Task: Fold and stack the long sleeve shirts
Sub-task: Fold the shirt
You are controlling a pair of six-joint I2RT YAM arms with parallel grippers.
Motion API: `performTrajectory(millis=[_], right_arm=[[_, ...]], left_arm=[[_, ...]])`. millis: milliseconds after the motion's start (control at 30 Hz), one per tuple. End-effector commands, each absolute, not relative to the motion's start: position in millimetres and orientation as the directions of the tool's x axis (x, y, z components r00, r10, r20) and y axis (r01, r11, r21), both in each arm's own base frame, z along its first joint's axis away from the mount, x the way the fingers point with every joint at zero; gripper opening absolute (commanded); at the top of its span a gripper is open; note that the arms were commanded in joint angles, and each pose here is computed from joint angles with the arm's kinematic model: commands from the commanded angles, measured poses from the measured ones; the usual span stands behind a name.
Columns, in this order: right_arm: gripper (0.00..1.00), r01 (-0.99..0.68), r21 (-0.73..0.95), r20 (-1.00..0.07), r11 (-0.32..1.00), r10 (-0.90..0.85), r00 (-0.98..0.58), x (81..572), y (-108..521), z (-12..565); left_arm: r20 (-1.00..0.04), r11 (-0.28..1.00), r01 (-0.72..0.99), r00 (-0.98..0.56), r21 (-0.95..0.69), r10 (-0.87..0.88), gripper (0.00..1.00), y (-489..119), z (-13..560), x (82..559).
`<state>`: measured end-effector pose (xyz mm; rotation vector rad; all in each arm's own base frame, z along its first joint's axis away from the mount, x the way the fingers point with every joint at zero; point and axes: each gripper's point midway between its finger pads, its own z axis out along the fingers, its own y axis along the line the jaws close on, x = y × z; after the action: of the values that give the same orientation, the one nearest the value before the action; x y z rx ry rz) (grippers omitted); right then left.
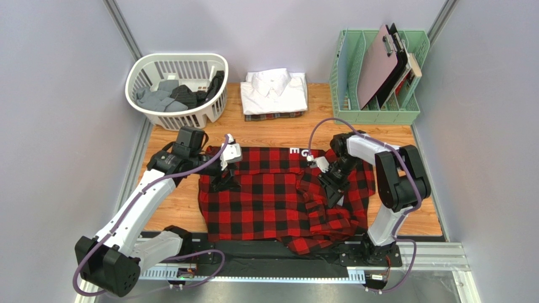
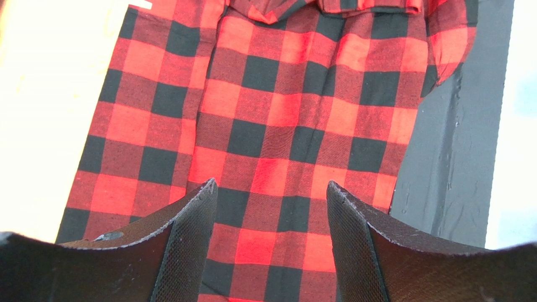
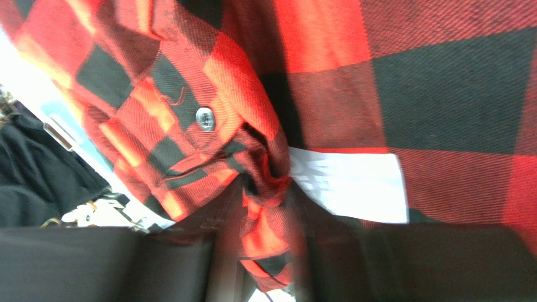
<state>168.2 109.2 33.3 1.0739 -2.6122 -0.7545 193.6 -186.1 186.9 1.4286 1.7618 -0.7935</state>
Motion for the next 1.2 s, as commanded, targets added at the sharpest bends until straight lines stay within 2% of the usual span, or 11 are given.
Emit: performTrajectory(millis=[0,200,267,333,400,500,600,700,833,967,1167], right_arm=[[0.18,-0.61,0.574,-0.108,0.546,-0.688,-0.718,171,127,63],[0.0,-0.701,0.535,-0.269,0.472,-0.692,-0.671,175,138,110],[0.0,-0.731,0.516,-0.304,0.446,-0.703,-0.643,174,144,121],[0.06,-0.766,0.477,-0.332,0.431,-0.719,-0.611,172,146,128],[0.17,-0.786,0.461,-0.324,0.412,-0.747,-0.581,165,150,128],[0.23,-0.786,0.451,-0.281,0.423,-0.768,-0.575,158,146,117],[0.28,-0.785,0.435,-0.252,0.441,-0.778,-0.576,162,141,106],[0.2,-0.779,0.441,-0.248,0.444,-0.774,-0.582,163,143,104],[0.24,-0.777,0.435,-0.222,0.454,-0.782,-0.582,164,143,96],[0.28,-0.771,0.398,-0.199,0.497,-0.773,-0.602,172,140,88],[0.45,-0.674,0.415,-0.091,0.612,-0.709,-0.7,182,118,72]], left_arm=[[-0.859,0.199,0.98,-0.097,0.006,0.503,0.7,-188,203,192],[-0.876,0.238,0.97,-0.15,-0.042,0.458,0.68,-192,211,191],[-0.883,0.253,0.96,-0.216,-0.116,0.416,0.68,-198,213,188],[-0.901,0.248,0.958,-0.231,-0.144,0.367,0.69,-204,220,189],[-0.904,0.248,0.951,-0.262,-0.182,0.339,0.69,-208,220,188],[-0.9,0.251,0.95,-0.269,-0.188,0.343,0.7,-209,219,191],[-0.895,0.249,0.951,-0.266,-0.183,0.358,0.7,-208,217,191],[-0.897,0.239,0.954,-0.259,-0.18,0.357,0.7,-208,218,188],[-0.894,0.241,0.955,-0.254,-0.171,0.369,0.7,-206,214,187],[-0.891,0.244,0.954,-0.259,-0.175,0.374,0.7,-205,211,187],[-0.888,0.255,0.952,-0.26,-0.17,0.379,0.7,-204,209,189]])
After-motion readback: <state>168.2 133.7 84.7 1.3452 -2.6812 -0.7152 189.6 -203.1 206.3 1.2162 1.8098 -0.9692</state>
